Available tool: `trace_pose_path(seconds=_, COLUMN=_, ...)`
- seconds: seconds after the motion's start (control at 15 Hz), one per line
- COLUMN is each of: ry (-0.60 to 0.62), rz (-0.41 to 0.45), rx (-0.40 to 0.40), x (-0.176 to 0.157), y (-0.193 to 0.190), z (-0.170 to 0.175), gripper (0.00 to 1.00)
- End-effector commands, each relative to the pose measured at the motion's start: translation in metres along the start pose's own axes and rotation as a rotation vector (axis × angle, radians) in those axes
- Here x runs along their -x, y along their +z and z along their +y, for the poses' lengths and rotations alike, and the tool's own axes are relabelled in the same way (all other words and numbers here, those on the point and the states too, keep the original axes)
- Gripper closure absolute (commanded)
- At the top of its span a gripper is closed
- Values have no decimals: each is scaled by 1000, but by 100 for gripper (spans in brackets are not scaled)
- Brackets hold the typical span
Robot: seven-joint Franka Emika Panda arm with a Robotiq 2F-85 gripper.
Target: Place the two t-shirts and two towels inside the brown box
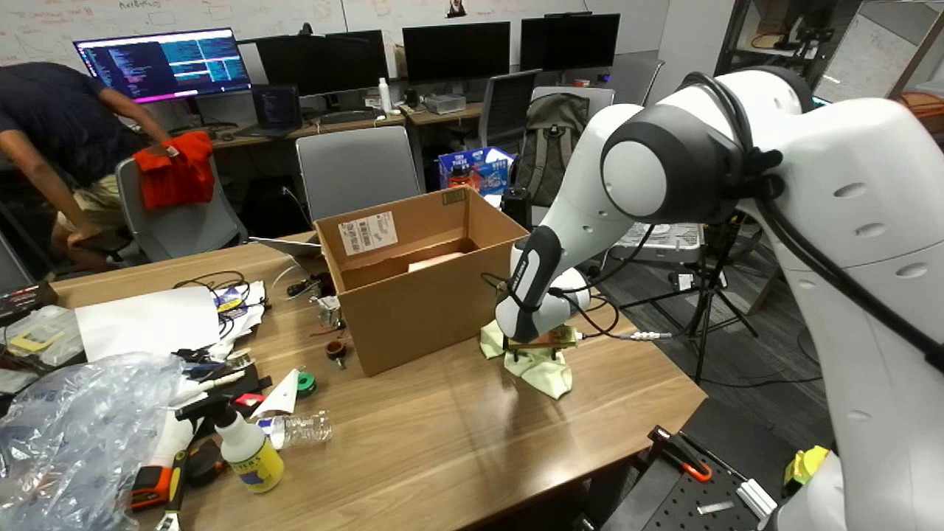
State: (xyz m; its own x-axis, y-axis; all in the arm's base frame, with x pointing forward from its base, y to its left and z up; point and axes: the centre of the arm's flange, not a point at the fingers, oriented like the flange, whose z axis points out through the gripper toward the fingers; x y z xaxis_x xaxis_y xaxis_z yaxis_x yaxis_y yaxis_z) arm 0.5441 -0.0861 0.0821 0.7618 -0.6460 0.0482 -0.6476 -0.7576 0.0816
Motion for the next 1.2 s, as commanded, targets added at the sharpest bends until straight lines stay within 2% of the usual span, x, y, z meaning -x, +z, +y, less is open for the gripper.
trace_pose_path(seconds=0.0, ry=7, rz=-8, rx=-10, x=-12, y=4, z=-2, gripper=25)
trace_pose_path(seconds=0.07, ry=10, rz=-1, rx=-12, x=-12, y=-1, z=-3, gripper=26)
trace_pose_path(seconds=0.67, ry=35, rz=84, rx=17, x=-4, y=-57, z=-7, gripper=96)
trace_pose_path(seconds=0.8, ry=46, rz=128, rx=29, x=3, y=-80, z=-8, gripper=100)
trace_pose_path(seconds=1.13, ry=47, rz=280, rx=74, x=20, y=-164, z=-18, gripper=98)
